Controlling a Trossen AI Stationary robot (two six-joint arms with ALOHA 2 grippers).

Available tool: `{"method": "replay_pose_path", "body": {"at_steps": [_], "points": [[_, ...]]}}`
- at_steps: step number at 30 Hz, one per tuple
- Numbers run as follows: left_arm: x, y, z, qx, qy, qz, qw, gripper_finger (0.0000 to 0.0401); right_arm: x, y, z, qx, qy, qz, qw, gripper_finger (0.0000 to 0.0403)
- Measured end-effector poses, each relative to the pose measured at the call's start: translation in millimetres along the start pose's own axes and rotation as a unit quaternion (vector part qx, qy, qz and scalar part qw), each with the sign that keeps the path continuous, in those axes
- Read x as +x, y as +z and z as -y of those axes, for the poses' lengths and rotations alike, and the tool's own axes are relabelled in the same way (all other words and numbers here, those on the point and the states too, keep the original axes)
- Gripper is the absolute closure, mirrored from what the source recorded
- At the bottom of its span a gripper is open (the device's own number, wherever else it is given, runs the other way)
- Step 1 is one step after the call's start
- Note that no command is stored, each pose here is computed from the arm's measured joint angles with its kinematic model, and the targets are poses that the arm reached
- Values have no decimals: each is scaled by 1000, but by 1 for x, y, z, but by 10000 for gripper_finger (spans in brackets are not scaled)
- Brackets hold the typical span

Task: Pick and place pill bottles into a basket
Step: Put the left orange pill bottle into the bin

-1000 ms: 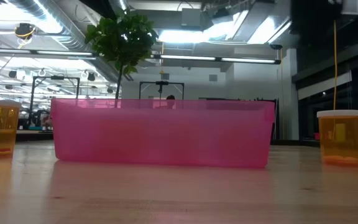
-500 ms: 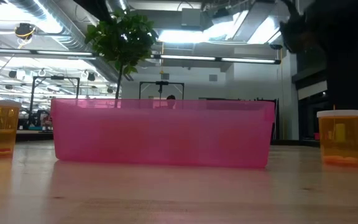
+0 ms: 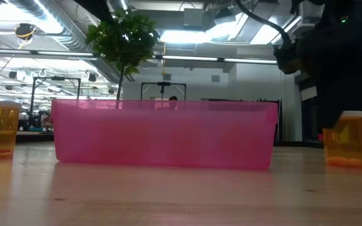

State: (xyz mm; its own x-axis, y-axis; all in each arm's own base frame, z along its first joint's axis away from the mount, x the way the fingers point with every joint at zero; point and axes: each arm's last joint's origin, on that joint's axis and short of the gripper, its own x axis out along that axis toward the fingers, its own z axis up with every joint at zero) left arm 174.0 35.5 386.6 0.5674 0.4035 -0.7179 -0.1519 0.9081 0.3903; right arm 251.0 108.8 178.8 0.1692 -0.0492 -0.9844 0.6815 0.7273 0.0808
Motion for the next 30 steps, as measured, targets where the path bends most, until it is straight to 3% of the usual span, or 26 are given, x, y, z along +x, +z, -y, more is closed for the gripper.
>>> {"method": "replay_pose_path", "body": {"at_steps": [20,30], "points": [[1,-1,-3,12,6,-4,1000,27,0,1,0,-8,15,-30,999,135],[1,-1,-5,13,9,-6,1000,27,-17,11,-14,-19,56,-24,998,195]]}}
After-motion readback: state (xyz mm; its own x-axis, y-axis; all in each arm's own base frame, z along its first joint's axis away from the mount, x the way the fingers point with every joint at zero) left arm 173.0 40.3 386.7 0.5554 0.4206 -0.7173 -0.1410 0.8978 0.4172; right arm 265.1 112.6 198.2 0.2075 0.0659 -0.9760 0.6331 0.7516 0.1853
